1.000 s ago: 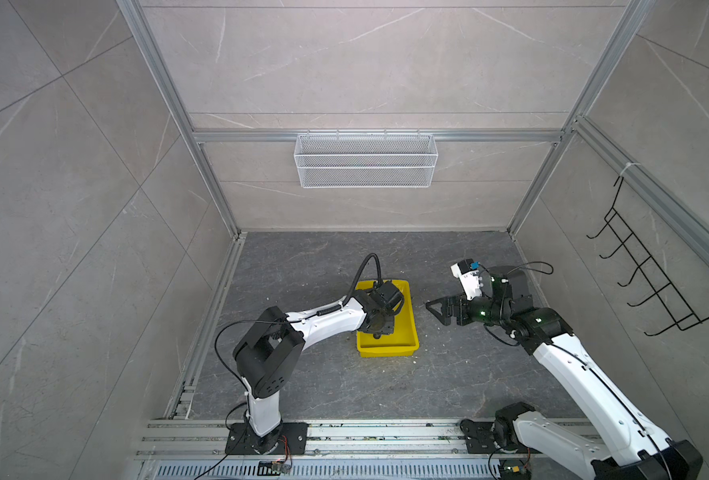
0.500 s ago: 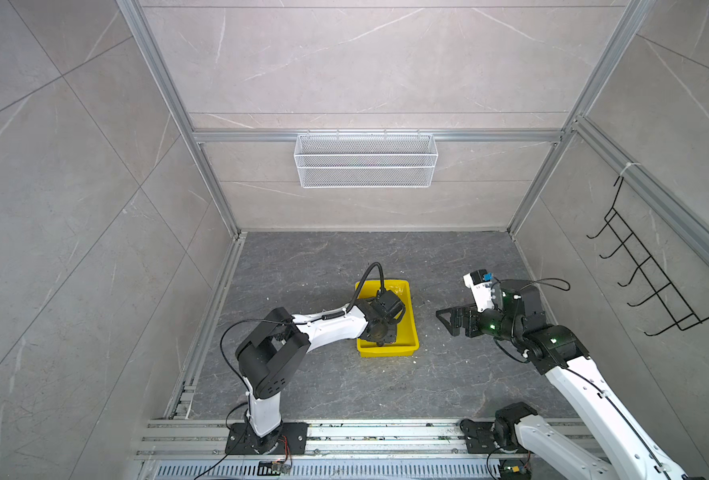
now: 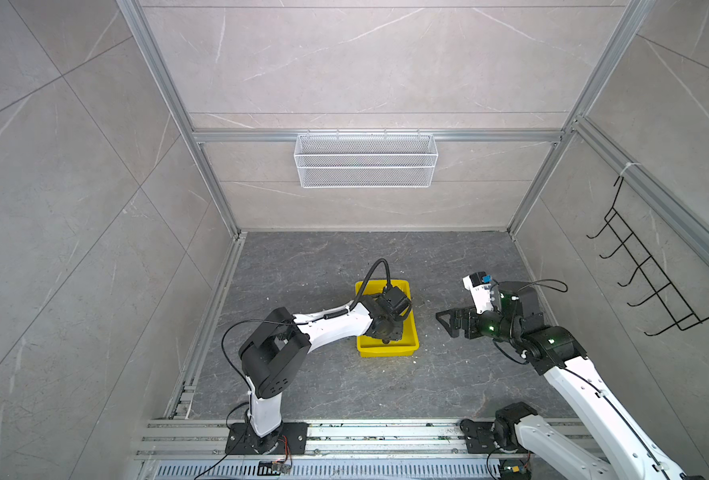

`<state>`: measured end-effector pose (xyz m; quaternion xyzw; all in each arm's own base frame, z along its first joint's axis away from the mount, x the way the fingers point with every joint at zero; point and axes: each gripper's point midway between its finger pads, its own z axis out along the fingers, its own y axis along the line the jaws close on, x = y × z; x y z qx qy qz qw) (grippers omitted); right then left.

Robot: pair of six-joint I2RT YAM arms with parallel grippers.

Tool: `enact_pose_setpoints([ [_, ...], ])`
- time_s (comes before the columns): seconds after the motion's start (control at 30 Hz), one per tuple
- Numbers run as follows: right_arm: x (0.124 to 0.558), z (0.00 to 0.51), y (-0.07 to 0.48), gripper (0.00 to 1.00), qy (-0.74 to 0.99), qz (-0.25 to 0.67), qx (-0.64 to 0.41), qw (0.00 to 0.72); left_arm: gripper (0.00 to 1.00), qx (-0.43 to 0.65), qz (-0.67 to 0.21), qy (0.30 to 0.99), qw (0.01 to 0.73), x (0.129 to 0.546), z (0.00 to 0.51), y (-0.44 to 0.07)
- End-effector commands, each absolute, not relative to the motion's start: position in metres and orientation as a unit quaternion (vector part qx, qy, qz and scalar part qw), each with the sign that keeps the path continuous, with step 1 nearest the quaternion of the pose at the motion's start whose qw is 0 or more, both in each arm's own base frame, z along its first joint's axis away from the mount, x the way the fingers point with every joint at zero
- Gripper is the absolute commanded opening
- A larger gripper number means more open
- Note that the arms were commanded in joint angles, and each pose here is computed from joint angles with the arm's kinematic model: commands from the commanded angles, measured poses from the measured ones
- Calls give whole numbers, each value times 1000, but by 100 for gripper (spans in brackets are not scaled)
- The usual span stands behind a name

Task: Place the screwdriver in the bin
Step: 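Lower the screwdriver into the bin and open the left gripper, then raise the left gripper out of the bin and draw it back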

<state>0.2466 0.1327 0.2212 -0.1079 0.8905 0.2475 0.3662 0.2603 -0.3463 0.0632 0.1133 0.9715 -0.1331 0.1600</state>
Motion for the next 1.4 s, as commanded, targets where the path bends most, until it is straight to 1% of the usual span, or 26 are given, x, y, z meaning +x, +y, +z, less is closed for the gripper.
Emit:
enact_pose_setpoints([
  [0.0,246,218,129,100,893,240,-106,365,17,105,-132,971,169,267,61,-349],
  [0.27,246,216,131,100,893,244,-111,362,32,97,-126,974,164,266,51,-347],
  [0.43,242,215,129,100,893,242,-109,363,45,95,-124,974,162,266,48,-347],
  [0.53,240,216,127,100,893,238,-109,366,55,95,-127,973,167,268,52,-348],
  [0.7,239,217,125,100,893,235,-107,369,65,97,-129,971,177,271,62,-349],
  [0.87,239,220,126,100,892,239,-105,370,71,107,-134,965,196,279,82,-353],
  [1.2,236,227,125,100,889,242,-102,375,79,119,-152,951,240,293,131,-351],
  [1.27,236,229,125,100,887,244,-101,378,82,118,-155,950,245,295,137,-347],
  [1.33,236,231,125,100,885,246,-101,382,88,116,-157,948,252,297,145,-341],
  [1.37,236,231,125,100,884,247,-101,383,89,116,-157,947,256,298,149,-338],
])
